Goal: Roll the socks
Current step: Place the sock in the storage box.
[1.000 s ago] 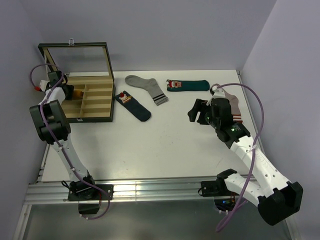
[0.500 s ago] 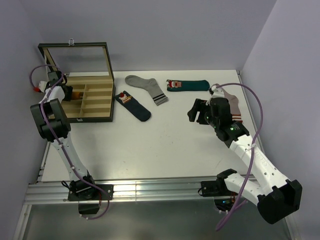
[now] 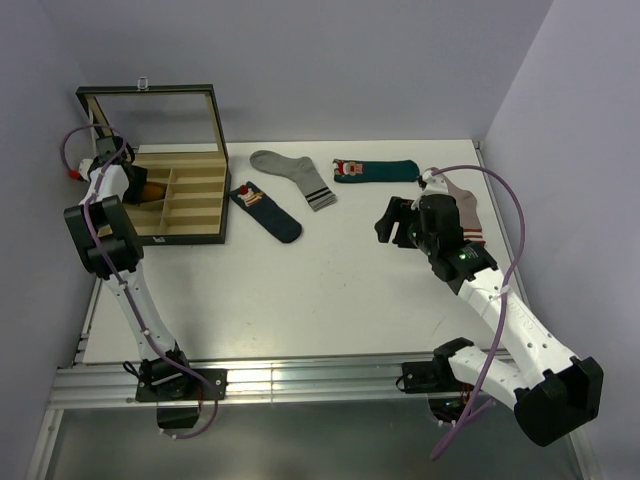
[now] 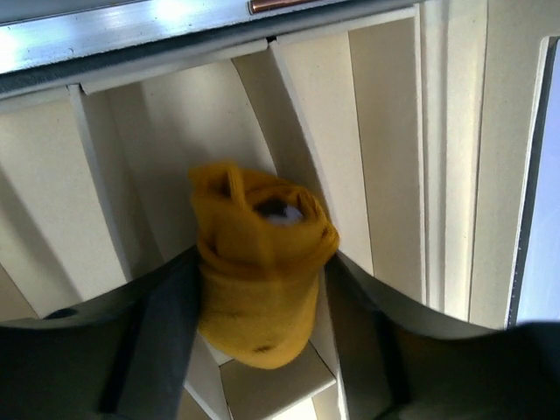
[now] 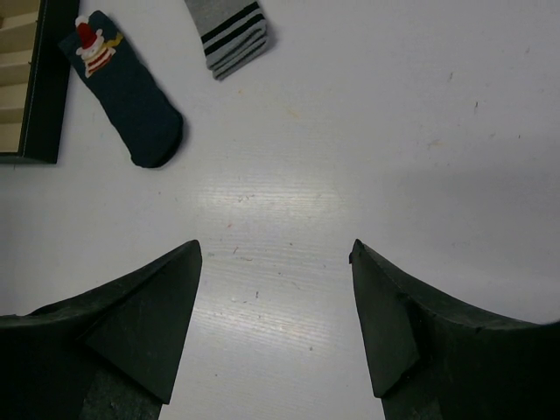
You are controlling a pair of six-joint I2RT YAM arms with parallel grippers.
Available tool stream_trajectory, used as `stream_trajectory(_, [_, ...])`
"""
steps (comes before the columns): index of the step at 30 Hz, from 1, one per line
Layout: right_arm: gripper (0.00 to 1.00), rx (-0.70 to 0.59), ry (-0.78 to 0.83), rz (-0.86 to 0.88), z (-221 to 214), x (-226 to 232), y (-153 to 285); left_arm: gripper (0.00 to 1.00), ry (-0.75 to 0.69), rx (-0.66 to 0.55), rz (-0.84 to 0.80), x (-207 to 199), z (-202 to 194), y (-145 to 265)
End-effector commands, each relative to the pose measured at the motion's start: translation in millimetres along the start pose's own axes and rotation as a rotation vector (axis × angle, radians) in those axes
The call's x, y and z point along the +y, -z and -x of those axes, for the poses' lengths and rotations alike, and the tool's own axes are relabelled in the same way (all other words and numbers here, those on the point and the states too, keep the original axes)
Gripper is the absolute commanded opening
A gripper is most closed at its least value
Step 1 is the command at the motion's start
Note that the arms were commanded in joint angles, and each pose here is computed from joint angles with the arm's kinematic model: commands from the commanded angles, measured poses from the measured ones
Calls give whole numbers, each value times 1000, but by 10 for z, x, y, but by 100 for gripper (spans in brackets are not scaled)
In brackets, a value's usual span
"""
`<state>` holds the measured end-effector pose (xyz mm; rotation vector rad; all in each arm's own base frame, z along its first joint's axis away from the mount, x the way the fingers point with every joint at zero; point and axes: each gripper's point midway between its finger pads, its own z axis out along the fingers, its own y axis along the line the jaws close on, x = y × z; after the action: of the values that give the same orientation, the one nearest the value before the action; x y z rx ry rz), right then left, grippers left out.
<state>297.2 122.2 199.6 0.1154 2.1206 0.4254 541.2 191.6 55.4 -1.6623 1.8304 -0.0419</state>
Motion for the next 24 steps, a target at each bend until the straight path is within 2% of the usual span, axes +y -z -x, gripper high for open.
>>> stream_trajectory(1, [76, -79, 2, 12, 240, 49, 53, 68, -53, 48, 86, 253, -142, -126])
stream_trajectory(10, [76, -90, 0, 31, 250, 76, 82, 79, -53, 17, 60, 160, -4, 96])
stream_trajectory(20, [75, -102, -7, 52, 268, 112, 117, 73, -60, -64, -72, -239, 267, 570])
stream_trajectory(24, [75, -104, -5, 56, 267, 116, 135, 74, -68, -84, -106, -370, 292, 769])
